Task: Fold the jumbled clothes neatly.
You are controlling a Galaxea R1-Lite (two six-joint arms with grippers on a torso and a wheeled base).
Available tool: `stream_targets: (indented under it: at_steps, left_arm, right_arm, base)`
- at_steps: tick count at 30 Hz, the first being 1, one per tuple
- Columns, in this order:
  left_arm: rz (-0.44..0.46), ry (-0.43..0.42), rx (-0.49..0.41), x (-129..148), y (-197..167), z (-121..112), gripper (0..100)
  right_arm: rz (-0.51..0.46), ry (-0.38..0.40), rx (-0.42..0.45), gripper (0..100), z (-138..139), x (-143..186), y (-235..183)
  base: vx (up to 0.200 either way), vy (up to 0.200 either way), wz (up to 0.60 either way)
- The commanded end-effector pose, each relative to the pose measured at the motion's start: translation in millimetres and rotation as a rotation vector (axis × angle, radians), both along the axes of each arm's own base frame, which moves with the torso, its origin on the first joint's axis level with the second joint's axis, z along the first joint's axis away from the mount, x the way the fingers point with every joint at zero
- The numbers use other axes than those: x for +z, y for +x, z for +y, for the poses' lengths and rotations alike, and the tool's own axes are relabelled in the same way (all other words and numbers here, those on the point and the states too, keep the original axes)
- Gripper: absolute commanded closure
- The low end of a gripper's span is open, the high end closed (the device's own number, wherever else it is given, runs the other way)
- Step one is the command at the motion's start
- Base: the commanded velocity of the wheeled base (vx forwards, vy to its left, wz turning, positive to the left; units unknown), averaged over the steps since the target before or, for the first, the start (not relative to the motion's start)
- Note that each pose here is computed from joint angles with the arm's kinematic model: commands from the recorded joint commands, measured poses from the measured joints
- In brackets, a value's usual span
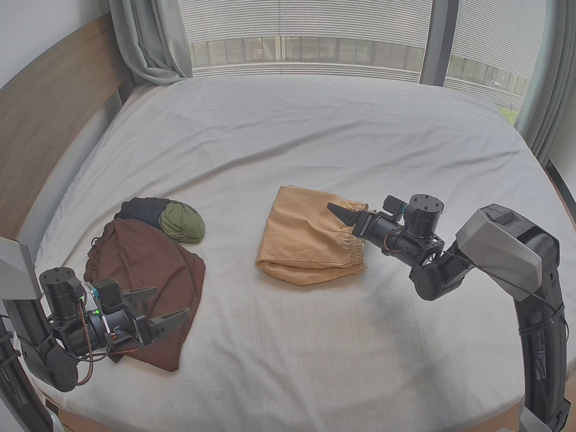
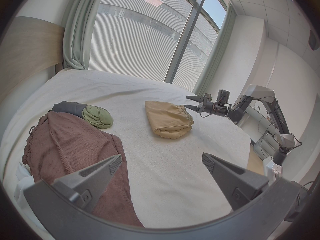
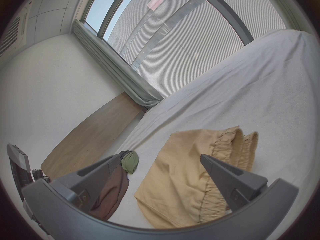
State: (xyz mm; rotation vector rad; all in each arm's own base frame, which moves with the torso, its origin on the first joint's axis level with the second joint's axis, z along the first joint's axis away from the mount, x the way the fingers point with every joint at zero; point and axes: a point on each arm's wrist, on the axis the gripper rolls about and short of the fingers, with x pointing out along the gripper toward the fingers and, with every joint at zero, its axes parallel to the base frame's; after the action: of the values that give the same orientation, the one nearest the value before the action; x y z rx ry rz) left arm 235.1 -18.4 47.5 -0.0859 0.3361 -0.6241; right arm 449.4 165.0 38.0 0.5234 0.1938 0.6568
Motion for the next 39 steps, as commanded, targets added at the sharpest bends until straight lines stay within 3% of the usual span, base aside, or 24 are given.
stream_targets:
  at_steps: [1,5,6,10,19,25,27,31,36,37,39]
  left_arm:
    - [-0.002,-0.002,-0.001,0.4,0.0,1.2,0]
    - [-0.002,-0.002,-0.001,0.2,0.4,1.2,0]
    - [-0.002,-0.002,-0.002,0.2,0.4,0.8,0]
    - [0.002,-0.004,-0.002,-0.3,0.1,1.2,0]
    - [0.010,-0.015,-0.008,0.1,-0.9,-1.0,0]
    - [0.003,-0.127,-0.011,20.1,-2.2,-8.9,0]
    - [-0.001,-0.250,-0.036,43.6,-10.4,-20.3,0]
    - [-0.054,-0.340,-0.126,73.8,-35.8,-36.0,0]
    - [-0.086,-0.350,-0.189,83.4,-55.8,-45.0,0]
    - [-0.091,-0.349,-0.208,84.3,-63.0,-47.0,0]
    - [-0.088,-0.347,-0.228,84.0,-72.9,-47.6,0]
  right_arm:
    - [0.033,-0.013,0.011,0,8.4,-20.2,2.1]
    - [0.046,-0.023,0.009,0,7.9,-27.4,3.0]
    - [0.076,-0.041,-0.001,0,3.9,-46.0,5.0]
    - [0.101,-0.067,-0.026,0,-2.2,-66.8,6.6]
    - [0.090,-0.062,-0.033,0,-2.5,-62.0,6.3]
    - [0.012,-0.035,-0.058,0,-5.0,-3.5,-10.3]
    - [-0.036,-0.018,-0.057,0,-12.5,43.3,-33.9]
    - [-0.078,-0.021,-0.061,0,-31.3,97.7,-85.5]
    - [-0.125,-0.135,-0.075,0,-56.1,114.9,-142.6]
    - [-0.137,-0.197,-0.089,0,-70.2,115.2,-169.2]
    - [-0.145,-0.239,-0.109,0,-84.7,116.2,-194.9]
  base:
    - [0.000,0.000,0.00]
    - [0.000,0.000,0.00]
    - [0.000,0.000,0.00]
    - [0.000,0.000,0.00]
    - [0.000,0.000,0.00]
    - [0.000,0.000,0.00]
    - [0.000,0.000,0.00]
    - [0.000,0.000,0.00]
    - [0.000,0.000,0.00]
    - [0.000,0.000,0.00]
    - [0.000,0.000,0.00]
